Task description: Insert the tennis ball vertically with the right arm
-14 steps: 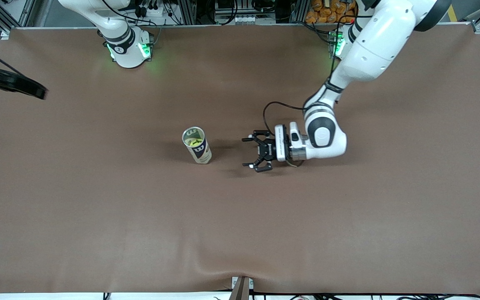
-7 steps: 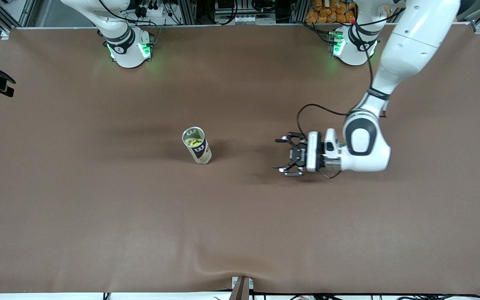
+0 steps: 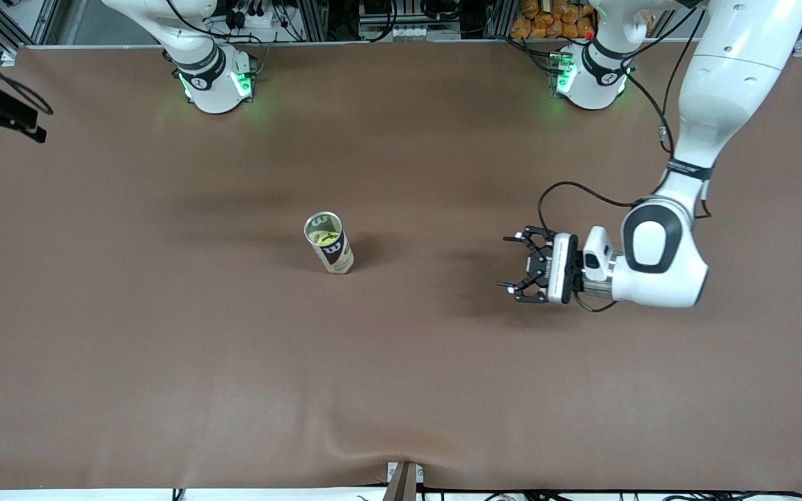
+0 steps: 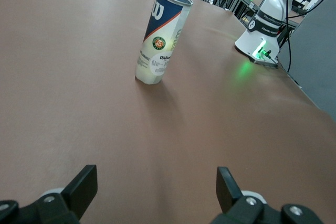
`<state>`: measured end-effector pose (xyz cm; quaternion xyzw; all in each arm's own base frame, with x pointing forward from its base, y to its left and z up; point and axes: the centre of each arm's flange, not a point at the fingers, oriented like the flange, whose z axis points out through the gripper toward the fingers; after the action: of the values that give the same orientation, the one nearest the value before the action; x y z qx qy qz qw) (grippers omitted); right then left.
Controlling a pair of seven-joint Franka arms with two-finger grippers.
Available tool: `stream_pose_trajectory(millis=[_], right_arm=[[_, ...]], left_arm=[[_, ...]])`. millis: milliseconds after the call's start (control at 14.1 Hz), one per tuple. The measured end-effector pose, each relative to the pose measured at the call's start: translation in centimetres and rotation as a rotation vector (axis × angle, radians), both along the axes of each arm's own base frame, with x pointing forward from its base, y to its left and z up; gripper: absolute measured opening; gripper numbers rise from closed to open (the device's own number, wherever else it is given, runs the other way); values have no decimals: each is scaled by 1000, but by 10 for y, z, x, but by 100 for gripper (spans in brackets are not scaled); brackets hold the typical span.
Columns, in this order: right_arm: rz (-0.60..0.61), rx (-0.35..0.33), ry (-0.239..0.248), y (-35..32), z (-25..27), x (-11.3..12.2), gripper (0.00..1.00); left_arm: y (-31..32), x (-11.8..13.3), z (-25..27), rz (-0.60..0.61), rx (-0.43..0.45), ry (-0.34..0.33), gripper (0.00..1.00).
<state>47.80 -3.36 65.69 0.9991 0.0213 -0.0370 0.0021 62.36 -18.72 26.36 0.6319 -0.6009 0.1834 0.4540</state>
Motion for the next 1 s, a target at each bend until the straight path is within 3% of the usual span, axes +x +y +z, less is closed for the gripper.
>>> stream_pose_trajectory(millis=[213,355,711,995], right_arm=[[54,-12,-44,31,23,-20,100],[70,-14,-52,38,27,-24,100],[75,-12,-39,40,21,-24,100],[83,0,-14,44,18,-27,100]], left_arm=[[11,13,22,3,96,53,100],[17,17,38,7,164,130,100],[65,26,104,66,393,273,100],[86,27,131,194,531,365,100]])
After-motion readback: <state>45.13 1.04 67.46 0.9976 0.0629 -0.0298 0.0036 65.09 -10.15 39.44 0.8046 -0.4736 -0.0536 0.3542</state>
